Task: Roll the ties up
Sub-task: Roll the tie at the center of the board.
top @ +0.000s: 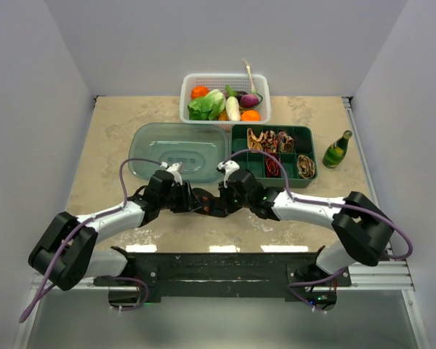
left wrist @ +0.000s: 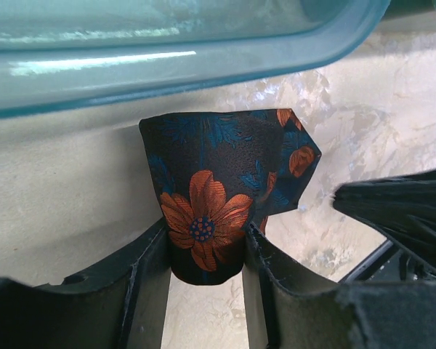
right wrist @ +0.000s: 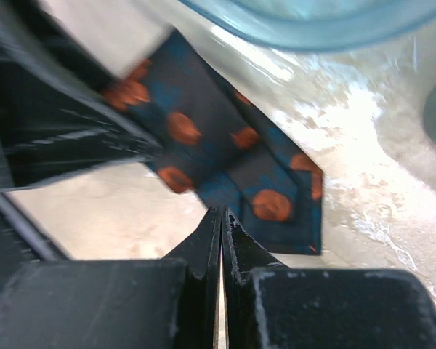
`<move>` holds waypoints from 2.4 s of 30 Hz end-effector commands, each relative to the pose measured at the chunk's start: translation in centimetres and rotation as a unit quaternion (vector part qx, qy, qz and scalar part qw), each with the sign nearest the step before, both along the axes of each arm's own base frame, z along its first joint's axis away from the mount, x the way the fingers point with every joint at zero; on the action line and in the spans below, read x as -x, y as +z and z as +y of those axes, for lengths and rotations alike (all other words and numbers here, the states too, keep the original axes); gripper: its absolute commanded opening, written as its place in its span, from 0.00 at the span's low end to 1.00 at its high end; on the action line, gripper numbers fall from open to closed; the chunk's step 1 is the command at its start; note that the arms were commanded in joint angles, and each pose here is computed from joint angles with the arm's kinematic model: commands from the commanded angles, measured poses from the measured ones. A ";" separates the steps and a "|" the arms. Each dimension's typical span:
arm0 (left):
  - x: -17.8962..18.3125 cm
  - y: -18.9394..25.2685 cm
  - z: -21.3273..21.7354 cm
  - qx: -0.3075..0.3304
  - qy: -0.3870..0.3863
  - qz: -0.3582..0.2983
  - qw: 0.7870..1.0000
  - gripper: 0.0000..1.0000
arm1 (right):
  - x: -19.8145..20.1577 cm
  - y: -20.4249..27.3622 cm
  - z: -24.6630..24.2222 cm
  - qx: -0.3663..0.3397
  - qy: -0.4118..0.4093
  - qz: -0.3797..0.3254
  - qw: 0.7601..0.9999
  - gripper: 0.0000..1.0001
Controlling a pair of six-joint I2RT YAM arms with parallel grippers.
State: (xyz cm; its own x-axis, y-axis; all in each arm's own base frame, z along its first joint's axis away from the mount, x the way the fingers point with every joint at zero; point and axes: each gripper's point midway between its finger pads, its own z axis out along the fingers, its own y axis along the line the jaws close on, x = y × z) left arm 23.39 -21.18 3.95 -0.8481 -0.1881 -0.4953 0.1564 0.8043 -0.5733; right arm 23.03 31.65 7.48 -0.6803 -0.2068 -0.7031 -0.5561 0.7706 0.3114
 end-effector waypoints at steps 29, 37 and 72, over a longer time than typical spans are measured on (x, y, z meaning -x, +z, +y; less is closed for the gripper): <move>0.1 0.3 2.0 -0.100 -0.024 0.003 0.995 0.45 | 3.7 -2.7 -0.7 0.072 0.083 0.054 0.992 0.00; 0.0 1.0 3.7 -0.179 -0.015 0.009 0.984 0.40 | 0.3 2.2 -1.3 0.045 0.003 -0.017 0.999 0.00; 1.5 3.1 8.3 -0.687 0.031 -0.060 0.724 0.28 | -3.2 0.9 -9.3 0.034 -0.127 0.001 0.991 0.00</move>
State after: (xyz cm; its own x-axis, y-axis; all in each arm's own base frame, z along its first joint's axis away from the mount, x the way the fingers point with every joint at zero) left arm 21.76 -13.50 6.03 -0.8170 0.4740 -0.3284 0.1500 0.7247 0.6726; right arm 25.72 22.52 7.69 -0.7297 -0.1172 -0.6736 -0.3606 0.9031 0.2334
